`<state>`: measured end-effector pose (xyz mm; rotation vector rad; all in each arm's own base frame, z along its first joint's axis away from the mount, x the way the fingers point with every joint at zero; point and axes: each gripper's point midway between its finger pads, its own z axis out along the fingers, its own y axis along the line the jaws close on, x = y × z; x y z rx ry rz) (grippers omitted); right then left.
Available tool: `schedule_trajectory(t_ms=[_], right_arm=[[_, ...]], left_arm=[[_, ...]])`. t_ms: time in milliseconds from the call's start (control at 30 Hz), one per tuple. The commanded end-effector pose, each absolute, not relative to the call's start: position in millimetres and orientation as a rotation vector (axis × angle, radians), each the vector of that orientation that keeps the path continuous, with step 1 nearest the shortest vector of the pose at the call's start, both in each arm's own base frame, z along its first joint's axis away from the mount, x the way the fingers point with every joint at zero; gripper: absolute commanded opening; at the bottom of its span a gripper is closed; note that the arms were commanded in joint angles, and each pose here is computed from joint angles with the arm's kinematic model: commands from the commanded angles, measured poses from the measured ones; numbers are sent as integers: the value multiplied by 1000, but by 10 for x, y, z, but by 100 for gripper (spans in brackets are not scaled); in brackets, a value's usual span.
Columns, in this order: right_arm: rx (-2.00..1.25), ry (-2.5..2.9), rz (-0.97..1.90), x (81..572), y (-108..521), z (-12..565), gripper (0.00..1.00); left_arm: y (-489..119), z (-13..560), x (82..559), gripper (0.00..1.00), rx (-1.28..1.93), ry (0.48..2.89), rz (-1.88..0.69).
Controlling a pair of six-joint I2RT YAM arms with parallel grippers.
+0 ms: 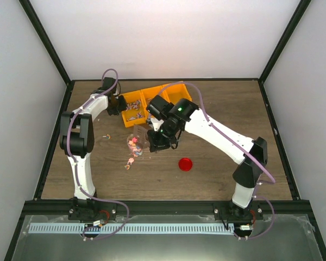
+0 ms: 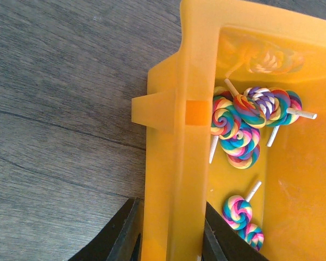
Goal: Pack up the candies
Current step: Place the fake candies in the packing bottle, then place the spatula at the center of the board.
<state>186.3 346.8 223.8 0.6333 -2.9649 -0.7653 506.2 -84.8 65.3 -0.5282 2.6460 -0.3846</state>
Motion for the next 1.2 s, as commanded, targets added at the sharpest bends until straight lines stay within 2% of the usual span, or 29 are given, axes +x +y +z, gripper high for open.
schedule_trajectory(t_ms=[0,100,400,567,700,833,1000,1167], right_arm=[[676,-2986,-760,1865,3505,2282,1],[688,-3042,-720,1947,3421,2290,1],[591,-3113,-848,2257,3328,2532,1],[467,-3143,-1129,2714,3029,2764,1],[229,-3076,-1519,2990,2558,2848,1],[-33,-2974,-1836,3082,2171,2641,1],[-431,-2861,-1967,3124,1810,1985,1],[-615,-2865,-2052,3305,1500,1658,1]], left_arm=[[-782,721,5044,26,-521,2639,-362],[-787,723,5058,26,-523,2638,-370],[-776,741,5036,26,-519,2640,-357],[-733,893,5034,26,-488,2612,-321],[-731,973,5010,29,-474,2608,-320],[-721,973,4941,33,-475,2620,-307],[-687,901,4914,39,-492,2640,-274],[-630,827,4959,39,-514,2671,-207]])
